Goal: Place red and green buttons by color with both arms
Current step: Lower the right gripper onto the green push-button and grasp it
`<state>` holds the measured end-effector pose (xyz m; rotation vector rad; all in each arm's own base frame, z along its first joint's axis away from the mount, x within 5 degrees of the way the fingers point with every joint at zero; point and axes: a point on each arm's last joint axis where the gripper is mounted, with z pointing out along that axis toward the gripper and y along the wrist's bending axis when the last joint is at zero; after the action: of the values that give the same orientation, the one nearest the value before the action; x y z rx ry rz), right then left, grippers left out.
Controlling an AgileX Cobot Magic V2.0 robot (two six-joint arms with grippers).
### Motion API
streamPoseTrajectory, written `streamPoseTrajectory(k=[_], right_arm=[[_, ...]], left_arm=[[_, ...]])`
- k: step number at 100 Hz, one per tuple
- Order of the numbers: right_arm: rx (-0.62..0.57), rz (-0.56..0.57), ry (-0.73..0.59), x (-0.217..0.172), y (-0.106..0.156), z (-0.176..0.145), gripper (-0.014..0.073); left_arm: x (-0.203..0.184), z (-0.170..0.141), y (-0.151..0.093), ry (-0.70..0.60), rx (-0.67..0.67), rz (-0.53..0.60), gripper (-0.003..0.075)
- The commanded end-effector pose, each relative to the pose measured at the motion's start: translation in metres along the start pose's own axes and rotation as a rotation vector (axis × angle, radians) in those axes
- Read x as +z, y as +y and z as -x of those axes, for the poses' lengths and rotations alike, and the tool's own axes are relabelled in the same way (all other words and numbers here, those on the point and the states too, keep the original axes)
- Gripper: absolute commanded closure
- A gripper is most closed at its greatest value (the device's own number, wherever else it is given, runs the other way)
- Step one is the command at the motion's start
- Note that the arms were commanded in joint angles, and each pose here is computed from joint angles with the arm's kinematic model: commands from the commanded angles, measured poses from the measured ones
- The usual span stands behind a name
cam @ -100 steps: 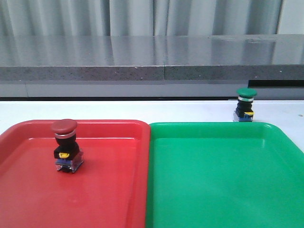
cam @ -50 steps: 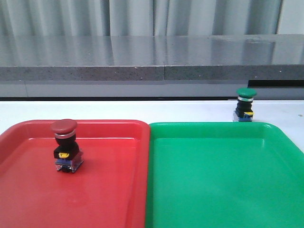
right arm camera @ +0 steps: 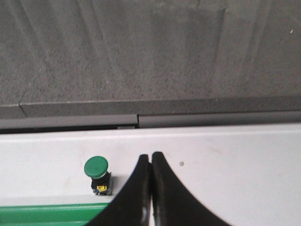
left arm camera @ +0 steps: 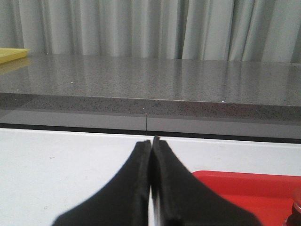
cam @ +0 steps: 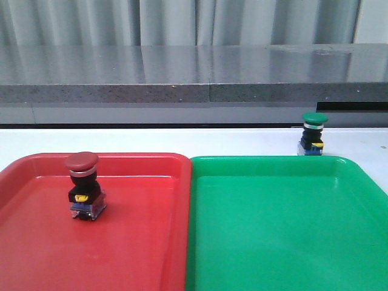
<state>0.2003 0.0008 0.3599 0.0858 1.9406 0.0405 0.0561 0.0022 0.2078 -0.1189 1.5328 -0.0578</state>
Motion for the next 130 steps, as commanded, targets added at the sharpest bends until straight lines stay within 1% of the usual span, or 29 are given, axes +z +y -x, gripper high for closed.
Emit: streamPoseTrajectory(k=[1, 14, 21, 28, 33, 35, 40, 42, 44, 47, 52, 95, 114, 130], right_arm=[[0.011, 0.026, -0.029, 0.007, 0.007, 0.024, 0.0658], [0.026, 0.029, 0.094, 0.034, 0.012, 0.028, 0.0645], [0.026, 0.022, 0.154, 0.049, 0.013, 0.027, 0.0588], [0.028, 0.016, 0.213, 0.063, 0.013, 0.024, 0.0482], [0.039, 0.017, 0.247, 0.073, 0.014, 0.022, 0.0366], [0.044, 0.017, 0.261, 0.077, 0.015, 0.021, 0.0335], [0.067, 0.024, 0.291, 0.086, 0.016, 0.019, 0.0214], [0.072, 0.026, 0.304, 0.090, 0.017, 0.018, 0.0188], [0.085, 0.031, 0.314, 0.094, 0.018, 0.018, 0.0139], [0.095, 0.033, 0.330, 0.099, 0.019, 0.017, 0.0102], [0.104, 0.035, 0.354, 0.108, 0.020, 0.016, 0.0066], [0.041, 0.082, 0.567, 0.188, 0.059, 0.014, 0.0063], [0.059, 0.086, 0.661, 0.221, 0.066, 0.007, 0.0063], [0.056, 0.080, 0.727, 0.242, 0.068, 0.000, 0.0063]], left_arm=[[-0.003, 0.005, 0.000, -0.101, -0.010, -0.010, 0.0741], [-0.003, 0.005, 0.000, -0.101, -0.010, -0.010, 0.0741], [-0.003, 0.005, 0.000, -0.101, -0.010, -0.010, 0.0741], [-0.003, 0.005, 0.000, -0.101, -0.010, -0.010, 0.0741], [-0.003, 0.005, 0.000, -0.101, -0.010, -0.010, 0.0741], [-0.003, 0.005, 0.000, -0.101, -0.010, -0.010, 0.0741], [-0.003, 0.005, 0.000, -0.101, -0.010, -0.010, 0.0741], [-0.003, 0.005, 0.000, -0.101, -0.010, -0.010, 0.0741], [-0.003, 0.005, 0.000, -0.101, -0.010, -0.010, 0.0741], [-0.003, 0.005, 0.000, -0.101, -0.010, -0.010, 0.0741], [-0.003, 0.005, 0.000, -0.101, -0.010, -0.010, 0.0741], [-0.003, 0.005, 0.000, -0.101, -0.010, -0.010, 0.0741], [-0.003, 0.005, 0.000, -0.101, -0.010, -0.010, 0.0741], [-0.003, 0.005, 0.000, -0.101, -0.010, -0.010, 0.0741]])
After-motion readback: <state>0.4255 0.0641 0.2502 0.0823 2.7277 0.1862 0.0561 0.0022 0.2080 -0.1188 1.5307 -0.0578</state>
